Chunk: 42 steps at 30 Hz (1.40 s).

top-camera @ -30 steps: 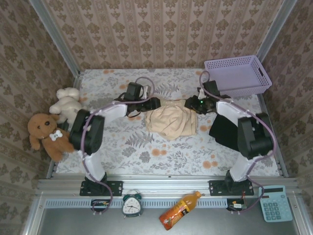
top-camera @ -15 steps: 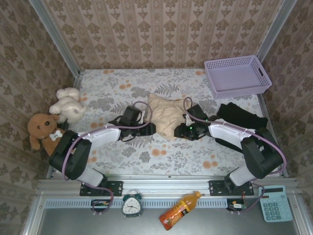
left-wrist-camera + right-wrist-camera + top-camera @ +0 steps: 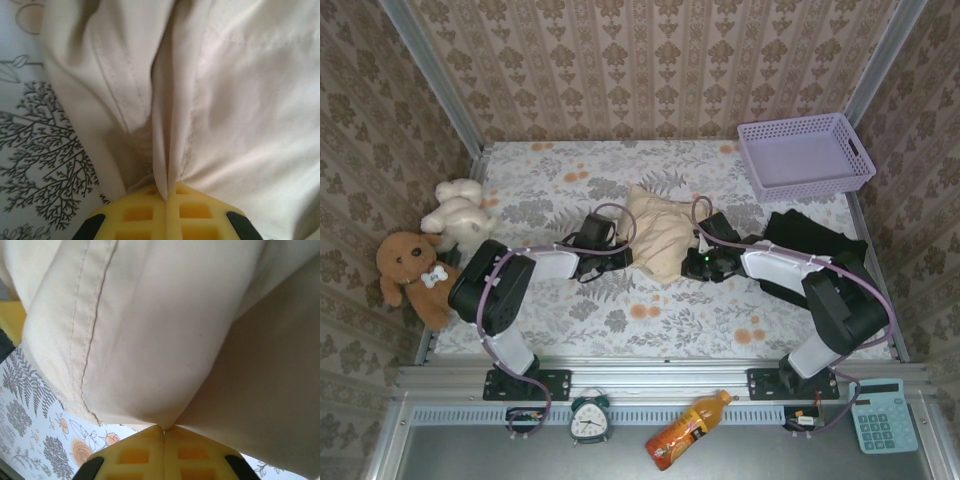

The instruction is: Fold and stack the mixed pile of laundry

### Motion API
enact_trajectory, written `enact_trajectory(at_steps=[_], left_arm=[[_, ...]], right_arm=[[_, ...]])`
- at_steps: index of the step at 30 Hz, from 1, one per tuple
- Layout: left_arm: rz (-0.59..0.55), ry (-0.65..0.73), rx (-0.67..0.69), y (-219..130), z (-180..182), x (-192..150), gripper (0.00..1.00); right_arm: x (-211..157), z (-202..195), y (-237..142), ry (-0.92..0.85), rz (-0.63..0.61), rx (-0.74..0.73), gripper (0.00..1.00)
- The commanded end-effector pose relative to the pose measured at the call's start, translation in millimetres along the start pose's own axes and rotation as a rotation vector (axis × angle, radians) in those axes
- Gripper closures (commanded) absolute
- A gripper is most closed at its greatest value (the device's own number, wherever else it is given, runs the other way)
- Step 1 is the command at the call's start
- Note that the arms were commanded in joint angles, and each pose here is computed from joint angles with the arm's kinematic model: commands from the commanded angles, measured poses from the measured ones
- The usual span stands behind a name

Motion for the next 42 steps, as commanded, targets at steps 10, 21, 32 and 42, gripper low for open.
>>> enact_trajectory(at_steps=[10,21,32,42], left_arm=[[-0.038,-0.013,0.079,-34,11,19,1.0],[-0.018,-0.008,0.015,-27,-15,10,1.0],[-0.024,-0.017,0.026,-28,-14,11,1.0],[-0.027,-0.028,0.026,-28,-13,9,1.0]], right_arm=[[19,-49,-55,0.047,-0.103,-0.114,1.0],[9,-6,-29,-0.047,-0.072,0.075,0.72],[16,-5,-19,-0.102,-0.135,0.03,0.58],[33,1,-7,-0.079,-0.191,0.076,0.76]])
Point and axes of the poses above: each hand's point on the last joint's axis, 136 mm out from that joint toward the fingers, its own y axis out along the fingers, its own z axis along the line the jaws close on, x = y × z, the point moved 4 cm from there along -y, back along the fingers, and after that the axes turned 5 degrees about -y, right-handed, at the moved point
